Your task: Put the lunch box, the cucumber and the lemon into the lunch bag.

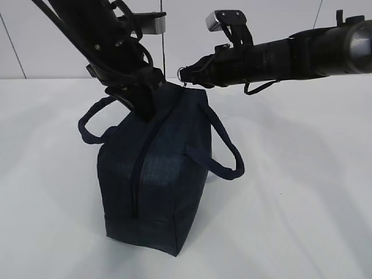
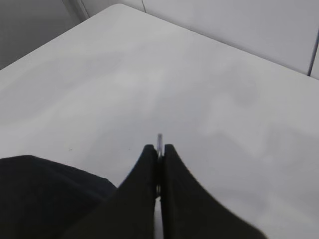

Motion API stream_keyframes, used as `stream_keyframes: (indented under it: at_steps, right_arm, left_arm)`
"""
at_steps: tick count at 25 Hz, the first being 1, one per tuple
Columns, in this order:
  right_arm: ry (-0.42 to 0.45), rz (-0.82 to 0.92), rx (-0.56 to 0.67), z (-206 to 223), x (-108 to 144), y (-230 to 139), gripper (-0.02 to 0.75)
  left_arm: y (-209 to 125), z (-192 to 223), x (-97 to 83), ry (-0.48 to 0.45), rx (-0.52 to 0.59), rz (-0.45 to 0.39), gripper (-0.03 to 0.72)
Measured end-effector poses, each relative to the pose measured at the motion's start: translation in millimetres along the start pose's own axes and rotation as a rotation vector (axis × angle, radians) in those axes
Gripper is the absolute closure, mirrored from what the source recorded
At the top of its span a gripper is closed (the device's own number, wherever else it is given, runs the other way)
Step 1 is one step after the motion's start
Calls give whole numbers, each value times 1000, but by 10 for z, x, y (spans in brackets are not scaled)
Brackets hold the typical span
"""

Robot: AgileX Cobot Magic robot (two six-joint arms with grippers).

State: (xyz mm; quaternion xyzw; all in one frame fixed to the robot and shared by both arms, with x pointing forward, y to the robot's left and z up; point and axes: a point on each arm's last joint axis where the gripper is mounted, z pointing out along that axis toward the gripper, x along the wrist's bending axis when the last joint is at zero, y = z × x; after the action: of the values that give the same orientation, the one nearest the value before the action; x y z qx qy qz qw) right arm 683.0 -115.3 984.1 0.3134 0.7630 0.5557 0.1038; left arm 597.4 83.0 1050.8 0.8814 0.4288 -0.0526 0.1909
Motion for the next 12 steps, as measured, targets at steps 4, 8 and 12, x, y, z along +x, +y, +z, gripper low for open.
stream_keyframes:
  at_steps: [4, 8, 12]
  right_arm:
    - [-4, -6, -9, -11, -17, 36, 731]
    - [-19, 3, -18, -72, -106, 40, 731]
    - [-25, 15, -27, -157, -212, 36, 731]
  left_arm:
    - [89, -120, -47, 13, -32, 29, 694]
    - [111, -124, -155, 24, -34, 65, 694]
    - [110, -162, -315, 39, -44, 96, 694]
